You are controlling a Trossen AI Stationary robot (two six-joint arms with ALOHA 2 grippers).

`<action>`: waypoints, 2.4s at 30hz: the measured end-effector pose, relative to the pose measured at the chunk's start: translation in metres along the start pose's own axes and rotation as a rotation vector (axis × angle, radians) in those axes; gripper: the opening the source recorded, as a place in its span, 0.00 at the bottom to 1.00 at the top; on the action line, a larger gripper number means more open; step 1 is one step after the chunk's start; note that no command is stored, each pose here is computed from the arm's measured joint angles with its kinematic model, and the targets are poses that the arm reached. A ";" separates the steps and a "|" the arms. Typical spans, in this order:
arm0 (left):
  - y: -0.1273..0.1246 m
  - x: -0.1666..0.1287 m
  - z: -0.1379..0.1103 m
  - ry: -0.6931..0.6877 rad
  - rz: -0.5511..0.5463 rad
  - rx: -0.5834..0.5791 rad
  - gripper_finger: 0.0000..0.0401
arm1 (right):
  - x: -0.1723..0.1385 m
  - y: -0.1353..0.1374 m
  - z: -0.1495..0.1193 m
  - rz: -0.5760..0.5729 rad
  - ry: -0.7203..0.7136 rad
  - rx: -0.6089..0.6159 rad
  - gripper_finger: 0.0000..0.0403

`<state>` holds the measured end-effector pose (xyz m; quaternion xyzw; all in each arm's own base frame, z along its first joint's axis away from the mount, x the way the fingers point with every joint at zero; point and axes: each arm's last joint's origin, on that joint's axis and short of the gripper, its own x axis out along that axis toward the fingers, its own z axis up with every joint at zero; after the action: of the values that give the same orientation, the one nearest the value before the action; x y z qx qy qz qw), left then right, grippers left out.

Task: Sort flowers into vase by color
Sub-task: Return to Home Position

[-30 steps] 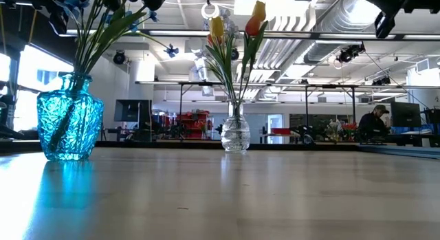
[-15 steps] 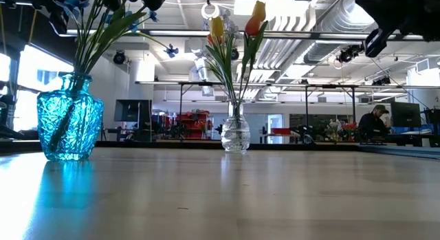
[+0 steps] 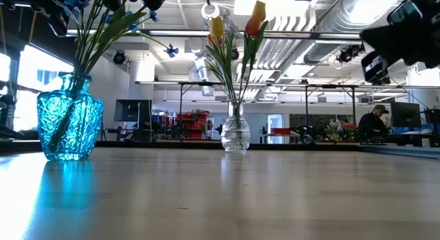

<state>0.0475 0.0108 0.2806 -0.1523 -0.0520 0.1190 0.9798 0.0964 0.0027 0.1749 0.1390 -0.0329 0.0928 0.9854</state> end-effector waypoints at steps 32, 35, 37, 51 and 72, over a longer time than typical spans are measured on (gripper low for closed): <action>0.003 0.000 -0.007 0.070 0.037 0.108 0.00 | 0.000 -0.004 -0.005 -0.106 0.032 -0.101 0.00; 0.002 -0.001 -0.010 0.112 -0.014 0.191 0.00 | 0.000 -0.004 -0.005 -0.106 0.032 -0.100 0.00; 0.003 0.000 -0.016 0.157 -0.036 0.222 0.00 | 0.000 -0.004 -0.005 -0.106 0.032 -0.100 0.00; 0.022 0.030 -0.087 0.178 -0.104 0.385 0.00 | 0.000 -0.004 -0.005 -0.106 0.033 -0.100 0.00; 0.031 0.041 -0.112 0.067 -0.051 0.423 0.00 | 0.000 -0.004 -0.005 -0.103 0.034 -0.100 0.00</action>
<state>0.0962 0.0182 0.1672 0.0542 0.0027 0.0975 0.9938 0.0973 0.0004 0.1691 0.0894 -0.0136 0.0428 0.9950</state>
